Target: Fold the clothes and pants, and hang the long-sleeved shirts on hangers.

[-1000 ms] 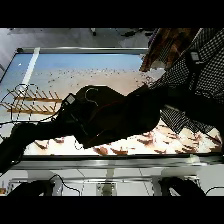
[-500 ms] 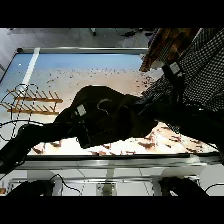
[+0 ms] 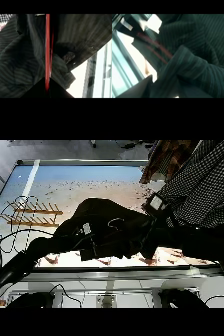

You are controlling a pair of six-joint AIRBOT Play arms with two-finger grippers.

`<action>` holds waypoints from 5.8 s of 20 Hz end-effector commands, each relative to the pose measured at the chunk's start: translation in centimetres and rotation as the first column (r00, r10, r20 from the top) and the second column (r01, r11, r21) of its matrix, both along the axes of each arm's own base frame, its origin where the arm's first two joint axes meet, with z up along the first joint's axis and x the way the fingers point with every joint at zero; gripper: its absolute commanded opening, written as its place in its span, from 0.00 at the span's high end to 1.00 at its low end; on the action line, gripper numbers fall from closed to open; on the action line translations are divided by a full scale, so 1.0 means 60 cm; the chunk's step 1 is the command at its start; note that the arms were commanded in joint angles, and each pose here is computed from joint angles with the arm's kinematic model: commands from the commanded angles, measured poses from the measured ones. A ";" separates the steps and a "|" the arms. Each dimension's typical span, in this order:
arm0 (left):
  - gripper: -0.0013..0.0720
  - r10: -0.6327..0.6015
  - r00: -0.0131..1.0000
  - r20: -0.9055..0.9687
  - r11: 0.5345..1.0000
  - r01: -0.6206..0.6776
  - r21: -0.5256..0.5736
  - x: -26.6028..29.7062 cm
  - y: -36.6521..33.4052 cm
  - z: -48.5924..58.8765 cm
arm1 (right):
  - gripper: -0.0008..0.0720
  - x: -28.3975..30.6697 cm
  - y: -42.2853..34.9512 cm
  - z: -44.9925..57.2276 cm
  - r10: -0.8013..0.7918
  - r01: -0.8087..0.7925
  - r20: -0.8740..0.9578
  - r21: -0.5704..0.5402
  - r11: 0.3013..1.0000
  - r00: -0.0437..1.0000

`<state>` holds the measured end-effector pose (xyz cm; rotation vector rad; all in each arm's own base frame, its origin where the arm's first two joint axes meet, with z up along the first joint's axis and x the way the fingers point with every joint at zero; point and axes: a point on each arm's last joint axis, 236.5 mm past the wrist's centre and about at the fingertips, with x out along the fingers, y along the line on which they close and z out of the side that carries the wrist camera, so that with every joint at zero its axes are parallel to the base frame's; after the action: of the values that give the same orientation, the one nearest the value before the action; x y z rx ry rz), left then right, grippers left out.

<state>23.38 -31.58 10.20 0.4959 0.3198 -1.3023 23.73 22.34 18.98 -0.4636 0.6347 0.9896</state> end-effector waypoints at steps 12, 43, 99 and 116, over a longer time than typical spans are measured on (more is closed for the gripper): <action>0.94 -0.001 1.000 -0.026 1.000 0.001 -0.018 -0.001 -0.007 -0.009 | 0.35 0.079 -0.107 -0.059 0.148 -0.060 0.149 -0.478 0.876 0.978; 0.22 0.473 0.878 -0.072 0.812 -0.467 -0.351 -0.057 0.222 -0.019 | 0.95 0.122 -0.032 0.068 -0.185 0.194 0.164 -0.040 0.980 0.969; 0.93 0.493 0.746 -0.447 0.697 -0.646 -0.310 0.243 0.279 0.059 | 0.95 0.029 -0.072 -0.021 0.110 -0.100 0.009 -0.355 0.929 0.994; 0.93 -0.067 0.904 -0.423 0.929 -0.098 -0.356 -0.095 0.074 0.180 | 0.95 0.116 -0.046 0.030 -0.143 0.163 0.130 -0.150 0.975 0.981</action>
<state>23.29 -23.99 20.39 -0.1529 0.4102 -1.2139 30.01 18.35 19.58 -0.6674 0.6956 0.7624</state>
